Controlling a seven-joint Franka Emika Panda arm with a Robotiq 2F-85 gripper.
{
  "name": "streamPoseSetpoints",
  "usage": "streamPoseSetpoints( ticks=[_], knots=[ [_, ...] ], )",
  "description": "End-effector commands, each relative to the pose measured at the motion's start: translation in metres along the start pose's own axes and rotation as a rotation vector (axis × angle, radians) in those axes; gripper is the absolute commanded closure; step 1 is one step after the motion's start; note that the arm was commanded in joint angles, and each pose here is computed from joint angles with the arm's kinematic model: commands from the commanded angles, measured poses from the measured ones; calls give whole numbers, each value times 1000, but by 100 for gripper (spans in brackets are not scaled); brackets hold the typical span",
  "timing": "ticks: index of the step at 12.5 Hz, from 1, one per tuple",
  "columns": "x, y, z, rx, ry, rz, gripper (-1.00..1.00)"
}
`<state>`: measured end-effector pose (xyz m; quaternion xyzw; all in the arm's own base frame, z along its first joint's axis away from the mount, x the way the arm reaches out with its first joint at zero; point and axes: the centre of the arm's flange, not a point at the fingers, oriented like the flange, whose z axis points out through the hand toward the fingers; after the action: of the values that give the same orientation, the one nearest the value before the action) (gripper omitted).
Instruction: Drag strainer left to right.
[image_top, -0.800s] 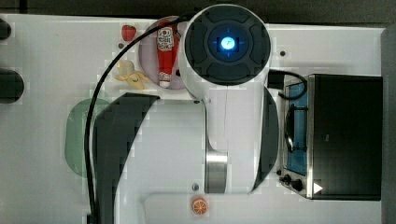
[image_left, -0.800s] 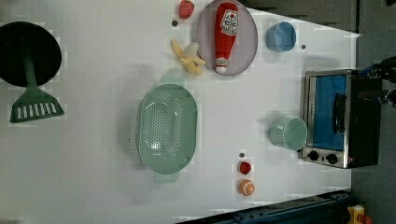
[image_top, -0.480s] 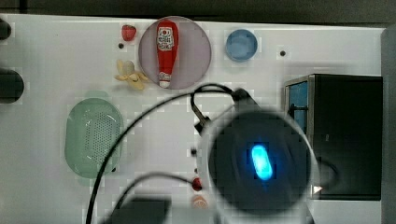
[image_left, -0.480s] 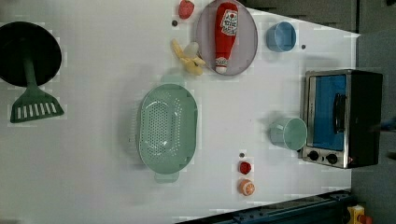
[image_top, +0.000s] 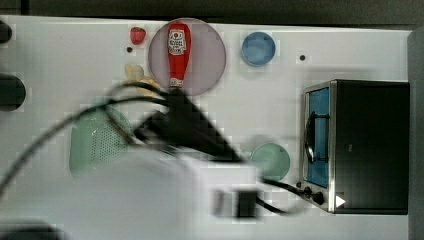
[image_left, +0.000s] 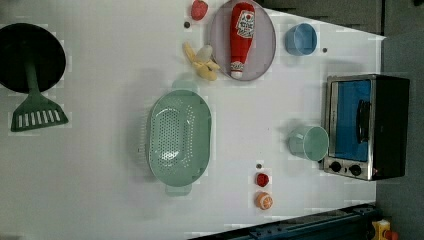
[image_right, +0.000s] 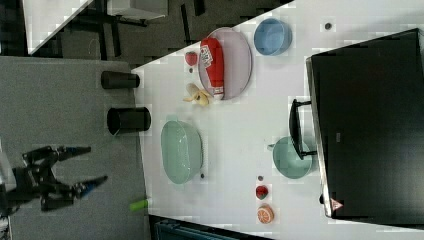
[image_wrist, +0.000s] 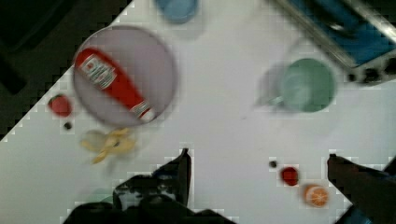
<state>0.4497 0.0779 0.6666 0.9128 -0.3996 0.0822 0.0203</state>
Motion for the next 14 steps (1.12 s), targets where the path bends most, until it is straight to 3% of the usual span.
streamPoseSetpoints(
  ticks=[1,7,14],
  knots=[
    [-81,-84,92,-124,-94,31,-100],
    [-172,-161,198,-166,-156,285,-100],
    [-212,-189,343,-193,-266,590,-100]
  ],
)
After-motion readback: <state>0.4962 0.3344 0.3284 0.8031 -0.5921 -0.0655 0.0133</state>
